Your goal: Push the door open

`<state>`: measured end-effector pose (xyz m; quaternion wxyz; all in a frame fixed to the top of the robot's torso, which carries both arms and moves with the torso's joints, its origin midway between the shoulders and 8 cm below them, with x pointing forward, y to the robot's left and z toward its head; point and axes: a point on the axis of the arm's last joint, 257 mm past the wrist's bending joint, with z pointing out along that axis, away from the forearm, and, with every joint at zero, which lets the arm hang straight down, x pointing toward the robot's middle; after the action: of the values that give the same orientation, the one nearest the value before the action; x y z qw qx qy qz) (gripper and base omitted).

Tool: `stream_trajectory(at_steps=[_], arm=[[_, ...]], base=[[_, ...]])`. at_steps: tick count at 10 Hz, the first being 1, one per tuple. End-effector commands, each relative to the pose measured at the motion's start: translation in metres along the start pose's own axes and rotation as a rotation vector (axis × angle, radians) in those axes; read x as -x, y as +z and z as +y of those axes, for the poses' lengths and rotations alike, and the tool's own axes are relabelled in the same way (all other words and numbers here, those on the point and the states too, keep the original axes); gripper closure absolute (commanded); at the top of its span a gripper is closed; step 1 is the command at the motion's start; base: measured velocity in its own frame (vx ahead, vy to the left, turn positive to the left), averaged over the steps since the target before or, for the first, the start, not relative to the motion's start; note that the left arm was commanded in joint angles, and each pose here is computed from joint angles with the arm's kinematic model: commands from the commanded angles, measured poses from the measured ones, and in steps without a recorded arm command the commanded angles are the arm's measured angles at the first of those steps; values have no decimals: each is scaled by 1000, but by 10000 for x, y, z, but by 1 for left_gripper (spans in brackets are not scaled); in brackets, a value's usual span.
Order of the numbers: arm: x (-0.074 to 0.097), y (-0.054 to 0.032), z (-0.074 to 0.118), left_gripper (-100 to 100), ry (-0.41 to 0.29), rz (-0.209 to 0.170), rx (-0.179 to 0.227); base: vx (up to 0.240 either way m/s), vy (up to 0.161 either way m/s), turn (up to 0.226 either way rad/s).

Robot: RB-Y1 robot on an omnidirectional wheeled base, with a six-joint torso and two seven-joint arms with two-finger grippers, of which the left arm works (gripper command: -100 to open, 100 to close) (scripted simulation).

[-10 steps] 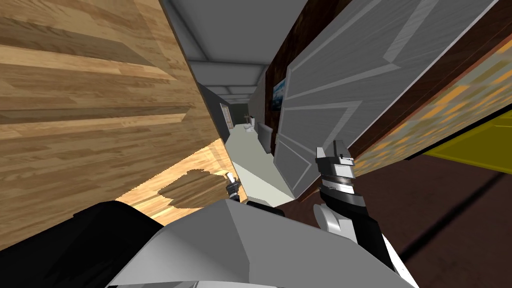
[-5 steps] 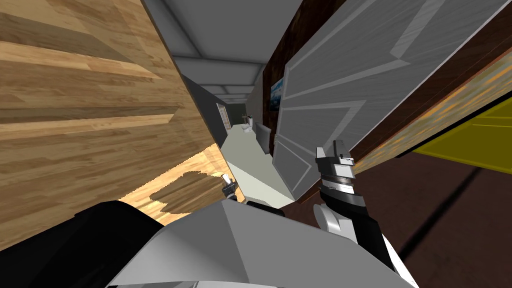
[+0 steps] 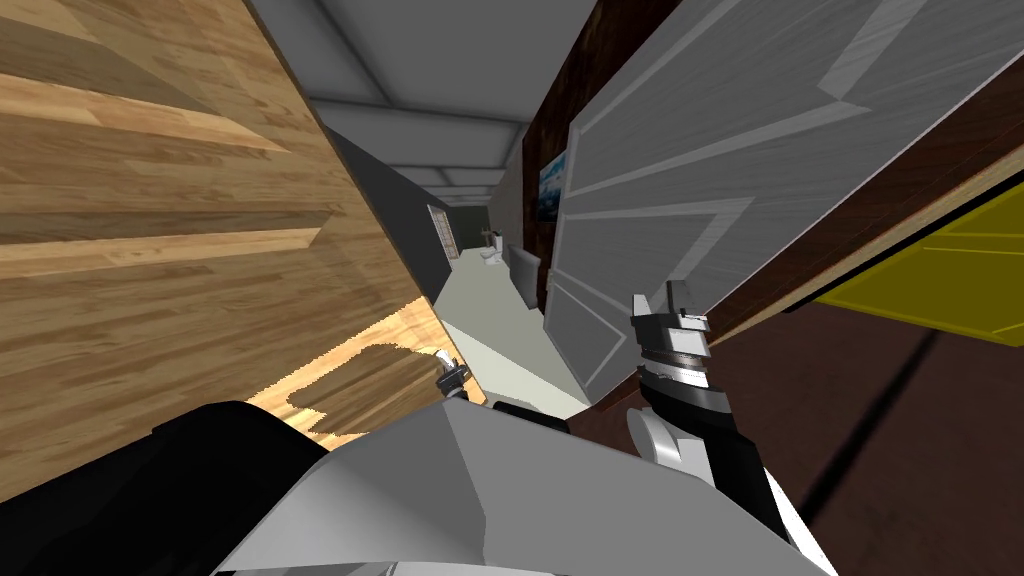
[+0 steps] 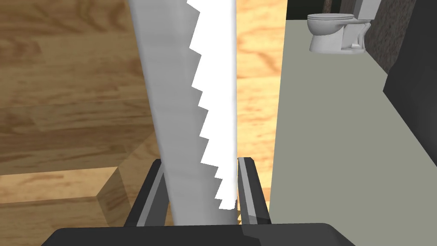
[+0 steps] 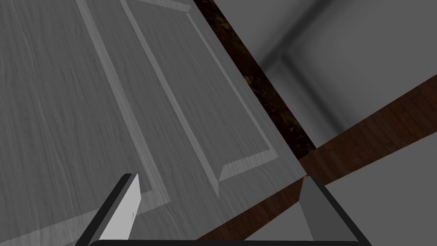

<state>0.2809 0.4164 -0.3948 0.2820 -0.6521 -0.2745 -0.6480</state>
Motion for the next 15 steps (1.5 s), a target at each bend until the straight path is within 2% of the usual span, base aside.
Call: stream_trajectory(at_steps=[1,6,10,11,12,13,15], arm=[[-8,34,-245,100,10,5,-51],[-16,73,-581,100,2,3,-138],[-22,79,-934,100,-10,0,-233],[-22,75,-989,100,-12,0,-248],[30,45,-902,100,-12,-10,-230],[-10,108,-1032,100,-5,3,-260],[-37,159,-1139,100,0,11,-287]], base=[[73,3,-60],[93,19,-45],[138,47,-57],[182,65,-27],[81,34,13],[78,74,22],[115,126,15]])
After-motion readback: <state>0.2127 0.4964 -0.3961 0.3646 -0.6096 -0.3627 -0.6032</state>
